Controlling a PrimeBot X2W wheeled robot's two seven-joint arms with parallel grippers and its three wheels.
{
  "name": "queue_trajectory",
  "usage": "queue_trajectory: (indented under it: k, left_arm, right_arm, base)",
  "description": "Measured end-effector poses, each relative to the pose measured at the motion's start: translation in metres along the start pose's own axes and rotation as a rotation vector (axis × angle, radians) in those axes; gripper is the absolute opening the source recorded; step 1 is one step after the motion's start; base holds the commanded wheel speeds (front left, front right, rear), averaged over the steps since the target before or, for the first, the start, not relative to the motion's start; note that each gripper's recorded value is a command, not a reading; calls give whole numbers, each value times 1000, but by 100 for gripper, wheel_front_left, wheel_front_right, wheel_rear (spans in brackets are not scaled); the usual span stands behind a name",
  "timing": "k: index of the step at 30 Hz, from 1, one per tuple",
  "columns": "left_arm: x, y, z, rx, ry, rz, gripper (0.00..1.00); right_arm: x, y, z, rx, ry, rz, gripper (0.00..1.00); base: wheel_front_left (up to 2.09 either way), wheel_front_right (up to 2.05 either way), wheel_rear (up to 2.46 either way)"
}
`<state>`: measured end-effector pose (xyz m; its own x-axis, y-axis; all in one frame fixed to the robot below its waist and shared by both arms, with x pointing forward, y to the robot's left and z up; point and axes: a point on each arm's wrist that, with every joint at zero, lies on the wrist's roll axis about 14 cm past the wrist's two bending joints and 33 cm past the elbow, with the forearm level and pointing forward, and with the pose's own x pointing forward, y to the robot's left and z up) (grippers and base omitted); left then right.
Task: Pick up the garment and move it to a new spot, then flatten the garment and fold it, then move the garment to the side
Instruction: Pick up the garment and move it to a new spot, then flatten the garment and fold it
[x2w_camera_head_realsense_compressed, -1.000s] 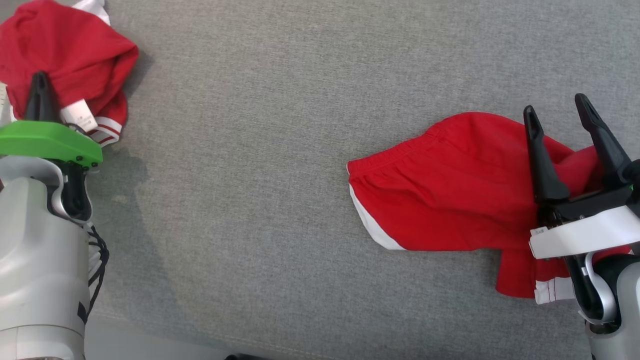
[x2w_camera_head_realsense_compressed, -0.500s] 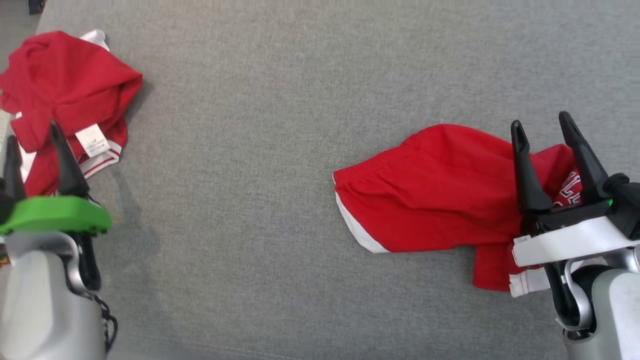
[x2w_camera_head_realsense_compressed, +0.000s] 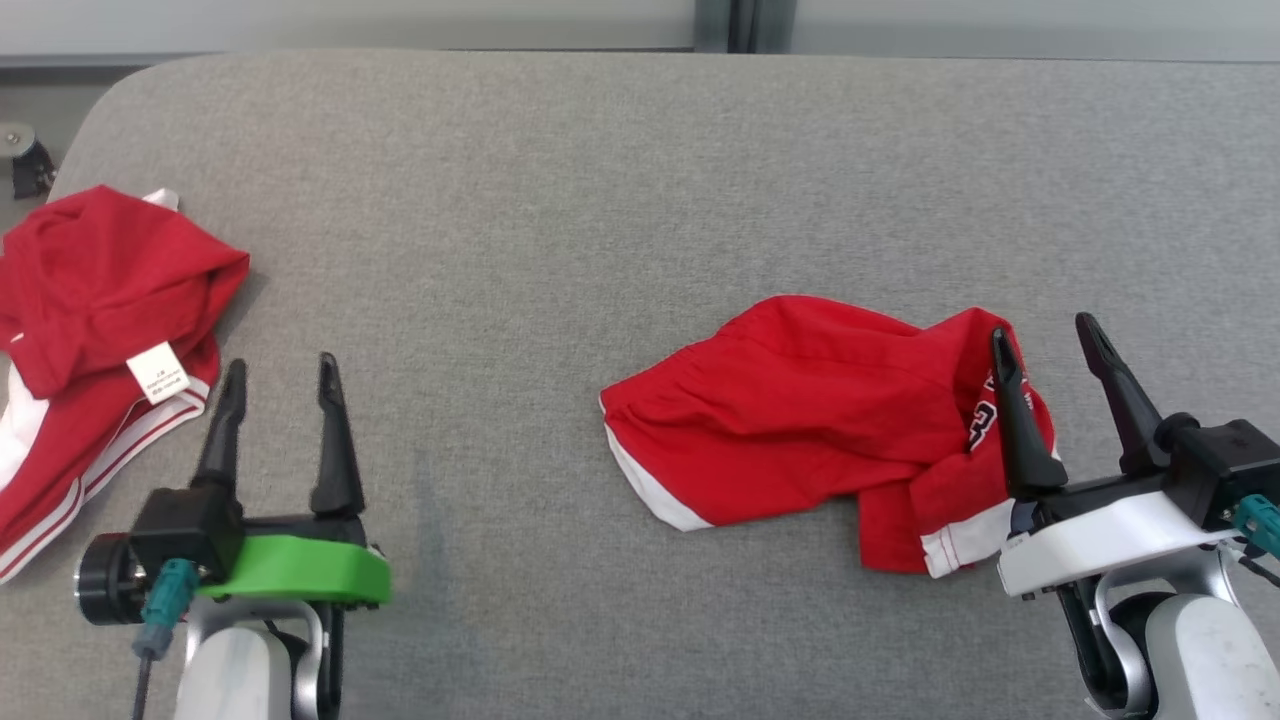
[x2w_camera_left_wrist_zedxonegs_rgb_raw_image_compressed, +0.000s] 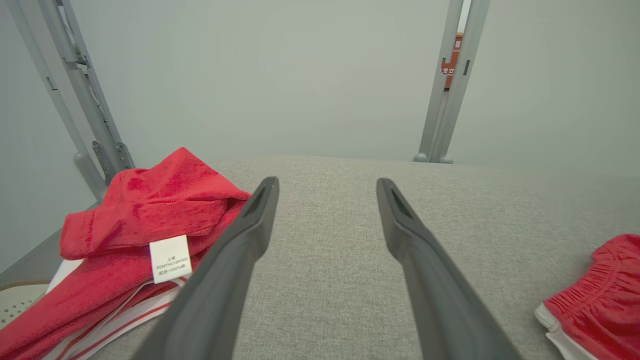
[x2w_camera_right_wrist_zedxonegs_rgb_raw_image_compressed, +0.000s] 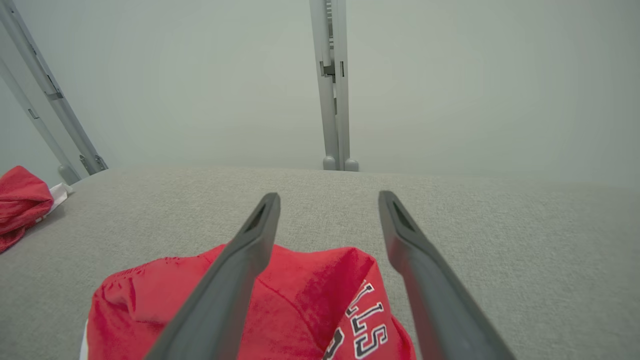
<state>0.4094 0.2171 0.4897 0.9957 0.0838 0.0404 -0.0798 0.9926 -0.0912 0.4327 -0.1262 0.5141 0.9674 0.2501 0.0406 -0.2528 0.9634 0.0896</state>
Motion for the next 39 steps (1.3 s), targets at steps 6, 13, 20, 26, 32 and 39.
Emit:
queue_trajectory:
  k: [6, 13, 20, 26, 32, 39]
  left_arm:
    - [-13, -37, -1, -17, 18, -104, 100]
    - [-27, -53, 1, -12, 32, -150, 100]
    - [-32, -61, 11, 18, 9, -181, 100]
    - [-34, -64, 14, 21, 2, -190, 100]
    - [-33, -64, 13, 27, 6, -193, 100]
    - [-32, -66, 13, 30, 4, -198, 100]
  right_arm:
    - [-24, -5, 7, -3, -5, -35, 100]
    - [-52, -10, 15, -2, -13, -75, 100]
    - [-70, -11, 22, 4, -25, -101, 100]
    - [-75, -12, 24, 8, -32, -110, 100]
    - [-74, -11, 24, 11, -33, -110, 100]
    - [-73, -11, 21, 14, -26, -111, 100]
  base:
    - [0, 0, 0]
    - [0, 0, 0]
    - [0, 0, 0]
    - [0, 0, 0]
    - [0, 0, 0]
    - [0, 0, 0]
